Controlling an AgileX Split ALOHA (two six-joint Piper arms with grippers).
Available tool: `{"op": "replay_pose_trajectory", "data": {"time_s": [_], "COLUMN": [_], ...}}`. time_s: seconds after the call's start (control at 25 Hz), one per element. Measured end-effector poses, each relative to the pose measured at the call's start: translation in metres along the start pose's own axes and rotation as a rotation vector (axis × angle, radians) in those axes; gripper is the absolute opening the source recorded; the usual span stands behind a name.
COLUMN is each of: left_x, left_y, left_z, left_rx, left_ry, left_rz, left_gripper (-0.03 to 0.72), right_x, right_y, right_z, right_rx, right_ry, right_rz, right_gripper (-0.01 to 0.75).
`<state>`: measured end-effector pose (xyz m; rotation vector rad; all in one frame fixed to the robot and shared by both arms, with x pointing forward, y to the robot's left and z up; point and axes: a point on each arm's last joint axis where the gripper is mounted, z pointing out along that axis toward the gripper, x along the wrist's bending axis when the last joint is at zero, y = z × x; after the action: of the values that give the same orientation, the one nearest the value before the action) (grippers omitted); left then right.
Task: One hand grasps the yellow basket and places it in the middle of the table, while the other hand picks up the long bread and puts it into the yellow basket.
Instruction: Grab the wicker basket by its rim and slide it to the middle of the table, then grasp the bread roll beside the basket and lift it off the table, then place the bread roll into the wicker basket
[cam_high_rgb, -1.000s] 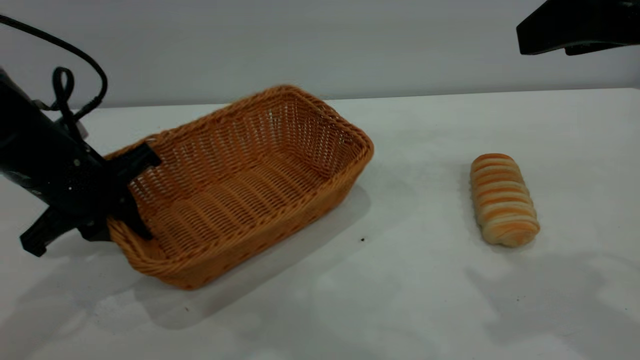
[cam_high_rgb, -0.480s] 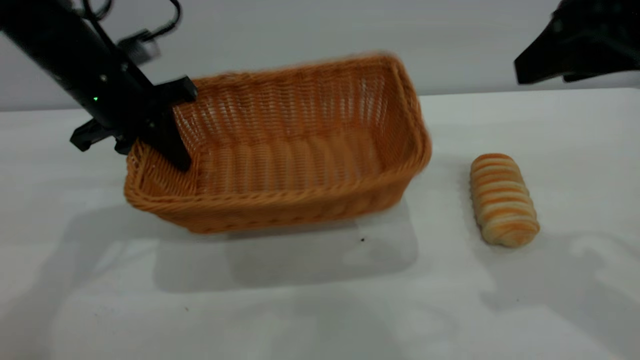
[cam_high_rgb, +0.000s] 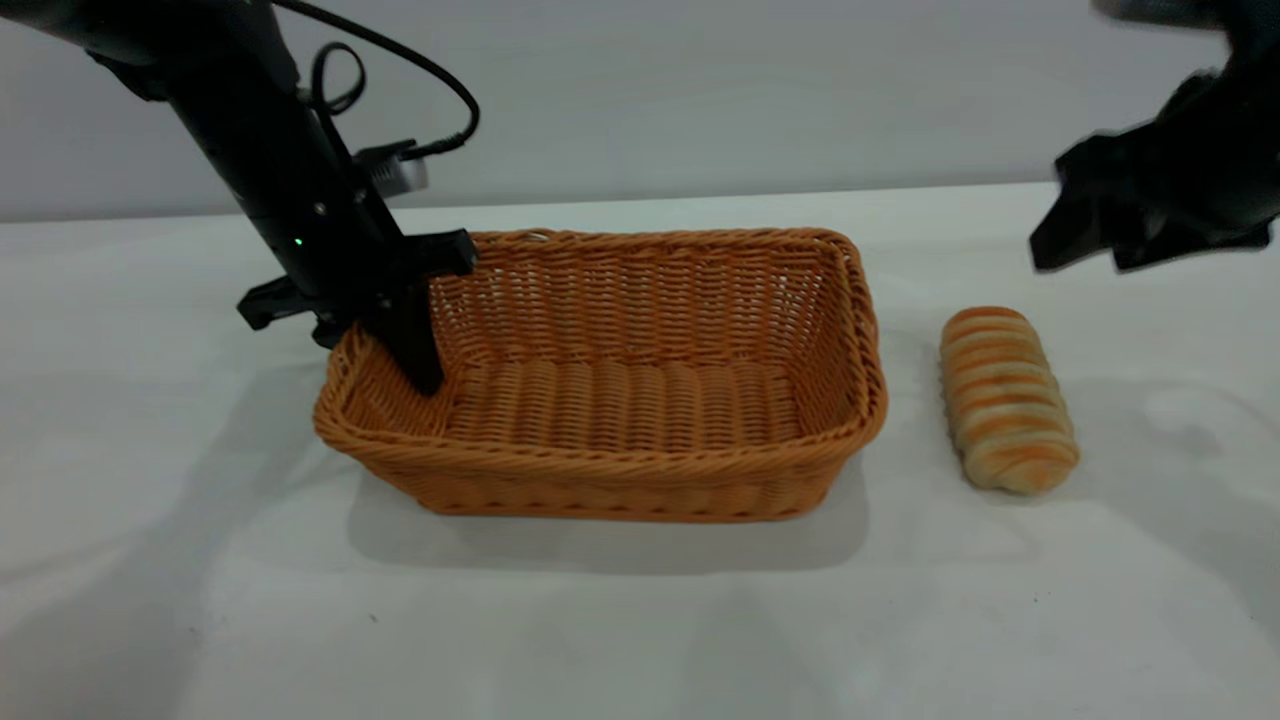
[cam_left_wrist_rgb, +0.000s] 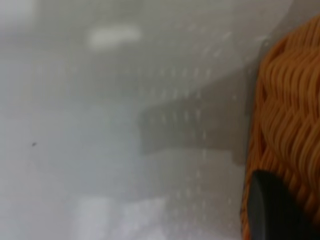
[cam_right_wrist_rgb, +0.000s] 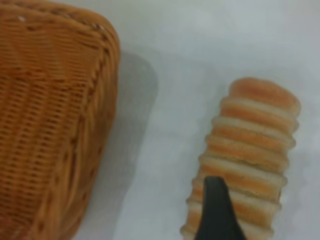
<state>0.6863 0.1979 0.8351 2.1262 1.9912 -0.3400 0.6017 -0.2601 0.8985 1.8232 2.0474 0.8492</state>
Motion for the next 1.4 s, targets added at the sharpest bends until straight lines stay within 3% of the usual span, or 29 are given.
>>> {"op": "replay_pose_trajectory", "data": {"time_s": [0.08,0.28,0.4,0.48,0.56,0.68,0.76,0.92,1.04,1.2,1.4], "left_x": [-0.002,-0.005,-0.01,-0.015,-0.021,-0.034,-0.043,-0.06,-0.069,-0.078,-0.086], "left_y": [-0.001,-0.006,-0.008,-0.009,-0.012,-0.018,-0.026,-0.054,-0.08,-0.115,-0.147], "left_z": [0.001,-0.003,-0.023,-0.046,-0.074,-0.126,-0.158,-0.225,-0.266,-0.31,-0.347], "left_rx": [0.004,0.054,0.058,0.041,0.005,-0.095,-0.153,-0.262,-0.315,-0.388,-0.5], "left_ry": [-0.002,-0.01,0.0,0.024,0.051,0.077,0.083,0.091,0.11,0.129,0.127], "left_rz": [0.008,0.017,0.043,0.079,0.114,0.161,0.185,0.231,0.263,0.293,0.319], "left_gripper": [0.216,0.544,0.654,0.667,0.66,0.63,0.61,0.587,0.584,0.584,0.584], "right_x": [-0.004,-0.013,-0.014,-0.014,-0.015,-0.015,-0.017,-0.022,-0.01,0.049,0.137], "right_y": [-0.003,-0.015,-0.021,-0.024,-0.024,-0.024,-0.021,0.004,0.029,0.038,0.026], "right_z": [0.017,0.06,0.076,0.083,0.086,0.086,0.08,0.041,-0.003,-0.026,0.001], "right_rx": [0.031,0.105,0.136,0.149,0.15,0.153,0.152,0.119,0.07,0.054,0.044], "right_ry": [0.0,0.002,0.03,0.036,0.031,0.033,0.053,0.104,0.148,0.265,0.337], "right_rz": [0.007,0.023,0.037,0.041,0.041,0.025,0.005,-0.056,-0.07,-0.182,-0.288], "right_gripper": [0.559,0.559,0.559,0.551,0.486,0.187,0.064,0.039,0.038,0.038,0.074]}}
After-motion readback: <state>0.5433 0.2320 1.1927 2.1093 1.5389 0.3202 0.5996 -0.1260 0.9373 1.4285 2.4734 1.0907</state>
